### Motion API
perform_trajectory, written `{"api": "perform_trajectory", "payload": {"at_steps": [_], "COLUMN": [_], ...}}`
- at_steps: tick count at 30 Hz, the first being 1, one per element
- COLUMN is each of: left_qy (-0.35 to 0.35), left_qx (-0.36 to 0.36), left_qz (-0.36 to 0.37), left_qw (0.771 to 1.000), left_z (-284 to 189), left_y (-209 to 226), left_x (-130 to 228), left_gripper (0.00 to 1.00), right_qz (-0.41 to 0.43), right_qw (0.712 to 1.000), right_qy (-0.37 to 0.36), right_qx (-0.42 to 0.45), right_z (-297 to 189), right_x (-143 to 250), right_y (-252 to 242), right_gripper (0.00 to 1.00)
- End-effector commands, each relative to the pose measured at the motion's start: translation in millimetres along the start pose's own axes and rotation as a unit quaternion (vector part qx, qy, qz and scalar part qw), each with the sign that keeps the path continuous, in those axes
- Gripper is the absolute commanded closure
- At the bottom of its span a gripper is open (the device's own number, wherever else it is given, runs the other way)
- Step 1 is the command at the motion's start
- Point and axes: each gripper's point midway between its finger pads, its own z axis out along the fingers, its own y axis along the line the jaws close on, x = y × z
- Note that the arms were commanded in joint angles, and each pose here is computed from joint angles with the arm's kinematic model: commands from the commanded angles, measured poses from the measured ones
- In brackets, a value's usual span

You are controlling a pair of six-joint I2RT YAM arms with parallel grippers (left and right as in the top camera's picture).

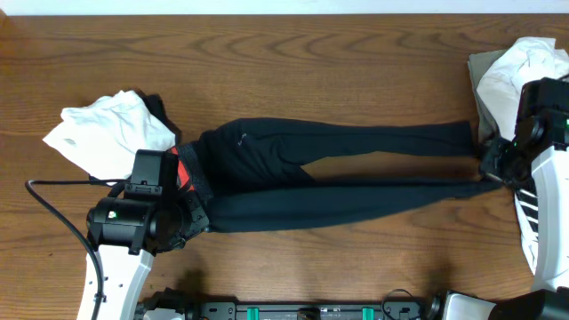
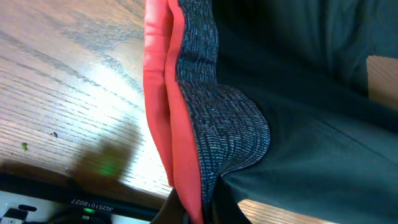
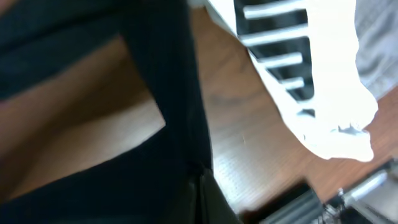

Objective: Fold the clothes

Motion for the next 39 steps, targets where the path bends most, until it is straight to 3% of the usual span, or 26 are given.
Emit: {"api": "perform_trajectory", "payload": {"at_steps": [1, 4, 9, 14, 18, 19, 22, 23, 33, 39], "left_qy": [-0.01, -0.01, -0.012, -0.014, -0.019, -0.019, -0.019, -0.018, -0.025, -0.123], "left_qx": [-0.001, -0.001, 0.0, 0.001, 0.005, 0.005, 0.005, 0.004, 0.009, 0.07], "left_qz": [0.006, 0.006, 0.006, 0.006, 0.007, 0.007, 0.007, 0.007, 0.008, 0.053], "left_qw": [1.0, 1.0, 1.0, 1.0, 1.0, 1.0, 1.0, 1.0, 1.0, 0.989], "left_z": [-4.3, -4.3, -4.3, -4.3, -4.4, -4.4, -4.4, -4.4, -4.5, -11.3], "left_y": [0.5, 0.4, 0.1, -0.7, -2.5, -2.6, -2.5, -2.2, -4.5, -39.6], "left_x": [-3.4, -3.5, -4.2, -5.3, -7.9, -7.9, -7.7, -7.4, -10.6, -59.7], "left_gripper": [0.94, 0.94, 0.94, 0.94, 0.93, 0.84, 0.33, 0.26, 0.22, 0.23], "right_qz": [0.001, -0.007, -0.006, -0.006, -0.029, -0.032, -0.031, -0.031, -0.043, -0.043], "right_qw": [0.999, 0.997, 0.997, 1.0, 0.996, 0.995, 0.993, 0.993, 0.993, 0.992], "right_qy": [0.038, 0.071, 0.068, 0.016, -0.044, -0.058, -0.068, -0.068, -0.063, -0.063], "right_qx": [0.031, 0.042, 0.043, 0.001, -0.067, -0.08, -0.096, -0.096, -0.091, -0.096], "right_z": [5.6, 10.8, 15.0, 18.2, 17.5, 18.1, 25.9, 31.2, 76.6, 93.8], "right_x": [18.9, 35.8, 35.2, 8.5, -24.2, -32.5, -45.5, -49.5, -74.1, -82.2], "right_y": [-15.4, -19.7, -19.4, -1.7, 26.8, 32.9, 43.5, 46.5, 64.0, 72.4], "right_gripper": [0.76, 0.82, 0.83, 0.78, 0.66, 0.63, 0.6, 0.6, 0.54, 0.48]}}
